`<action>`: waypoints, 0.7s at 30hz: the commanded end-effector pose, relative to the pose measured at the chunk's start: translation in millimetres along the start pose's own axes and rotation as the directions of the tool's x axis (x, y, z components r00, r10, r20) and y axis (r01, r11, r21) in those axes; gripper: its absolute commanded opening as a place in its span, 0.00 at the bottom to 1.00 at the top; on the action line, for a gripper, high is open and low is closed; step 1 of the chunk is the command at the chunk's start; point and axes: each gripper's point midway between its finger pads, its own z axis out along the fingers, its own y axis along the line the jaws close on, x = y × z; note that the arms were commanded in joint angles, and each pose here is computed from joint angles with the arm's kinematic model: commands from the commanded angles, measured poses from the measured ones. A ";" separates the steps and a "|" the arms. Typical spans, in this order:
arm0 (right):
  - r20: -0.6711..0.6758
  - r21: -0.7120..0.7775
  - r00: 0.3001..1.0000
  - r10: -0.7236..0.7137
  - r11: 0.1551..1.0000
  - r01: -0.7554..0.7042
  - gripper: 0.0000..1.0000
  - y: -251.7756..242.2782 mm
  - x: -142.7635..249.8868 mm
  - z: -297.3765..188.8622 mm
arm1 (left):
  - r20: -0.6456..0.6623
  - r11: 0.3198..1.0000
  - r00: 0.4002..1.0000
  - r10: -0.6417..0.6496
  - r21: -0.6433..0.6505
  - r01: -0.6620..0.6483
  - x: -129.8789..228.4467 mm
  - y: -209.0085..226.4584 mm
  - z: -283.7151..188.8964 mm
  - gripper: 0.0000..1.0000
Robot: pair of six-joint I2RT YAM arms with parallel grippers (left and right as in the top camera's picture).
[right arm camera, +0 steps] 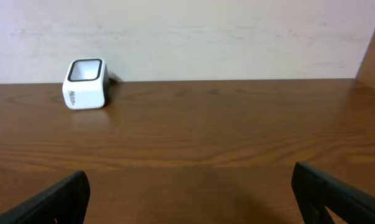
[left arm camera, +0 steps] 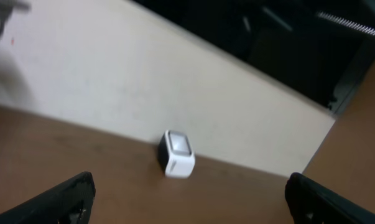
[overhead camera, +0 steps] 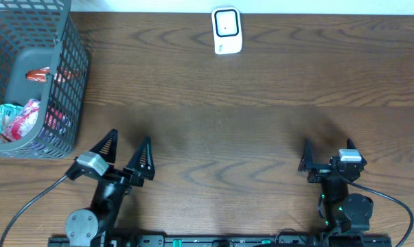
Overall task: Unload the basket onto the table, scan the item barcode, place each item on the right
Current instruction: 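Raise the left gripper and move it over the grey basket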
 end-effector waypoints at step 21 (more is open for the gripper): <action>0.000 -0.015 1.000 -0.005 1.000 0.005 0.99 3.3 0.9 -0.1 | -0.577 0.983 0.815 0.057 -0.111 -0.147 -84.6 -32.3 97.9 0.98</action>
